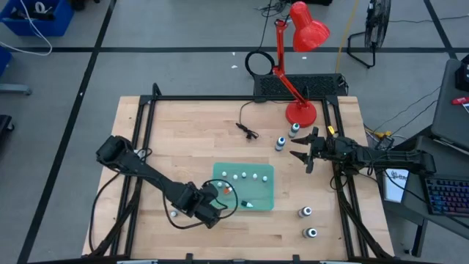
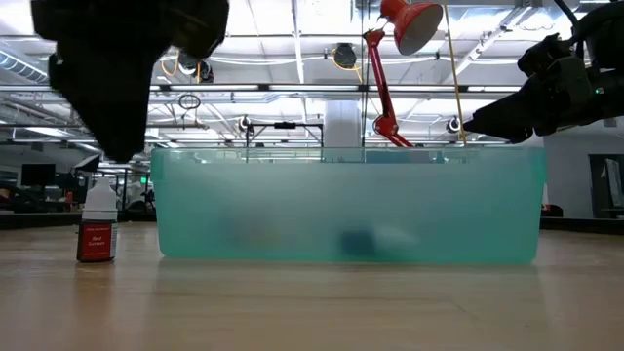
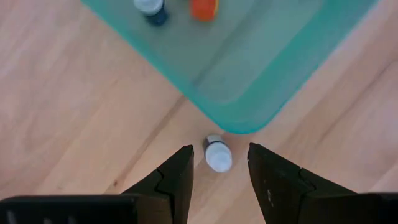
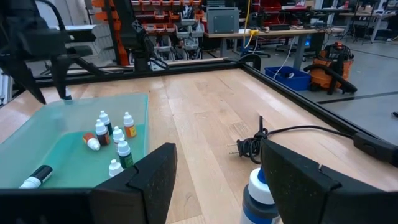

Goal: Pick & Place food coloring
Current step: Put the small white food coloring bottle into the light blue bin

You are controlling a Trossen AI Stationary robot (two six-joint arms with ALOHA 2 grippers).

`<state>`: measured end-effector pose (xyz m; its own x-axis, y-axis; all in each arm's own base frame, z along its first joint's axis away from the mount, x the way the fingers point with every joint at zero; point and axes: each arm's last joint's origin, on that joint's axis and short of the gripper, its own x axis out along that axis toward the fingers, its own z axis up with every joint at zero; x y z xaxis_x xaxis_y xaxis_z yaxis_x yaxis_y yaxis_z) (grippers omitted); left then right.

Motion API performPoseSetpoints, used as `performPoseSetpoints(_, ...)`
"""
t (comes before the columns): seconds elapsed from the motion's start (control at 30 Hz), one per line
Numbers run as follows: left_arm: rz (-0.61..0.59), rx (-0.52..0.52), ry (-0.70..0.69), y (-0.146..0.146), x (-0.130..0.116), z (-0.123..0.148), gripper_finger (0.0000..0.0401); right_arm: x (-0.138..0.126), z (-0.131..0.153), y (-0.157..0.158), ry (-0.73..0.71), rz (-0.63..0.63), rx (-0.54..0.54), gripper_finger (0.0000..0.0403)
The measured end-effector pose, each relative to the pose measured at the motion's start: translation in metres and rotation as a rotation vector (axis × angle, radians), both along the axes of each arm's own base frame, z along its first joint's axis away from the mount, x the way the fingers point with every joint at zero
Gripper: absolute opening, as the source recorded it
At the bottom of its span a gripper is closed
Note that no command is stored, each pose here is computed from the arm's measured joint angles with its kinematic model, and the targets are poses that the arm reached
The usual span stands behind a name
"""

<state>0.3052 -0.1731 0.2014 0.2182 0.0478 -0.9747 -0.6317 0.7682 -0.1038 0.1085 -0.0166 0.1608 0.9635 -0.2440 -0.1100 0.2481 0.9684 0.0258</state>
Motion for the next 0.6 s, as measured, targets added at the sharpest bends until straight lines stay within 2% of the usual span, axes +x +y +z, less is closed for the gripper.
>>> performPoseSetpoints(0.2,0.029,-0.070,0.035,0.002,-0.004,-0.016,0.0157,0.000,0.000,0.000,0.000,0.000,0.000,0.0222)
performPoseSetpoints(0.6,0.035,-0.099,0.036,0.007,-0.007,-0.033,0.0157,0.000,0.000,0.000,0.000,0.000,0.000,0.0222)
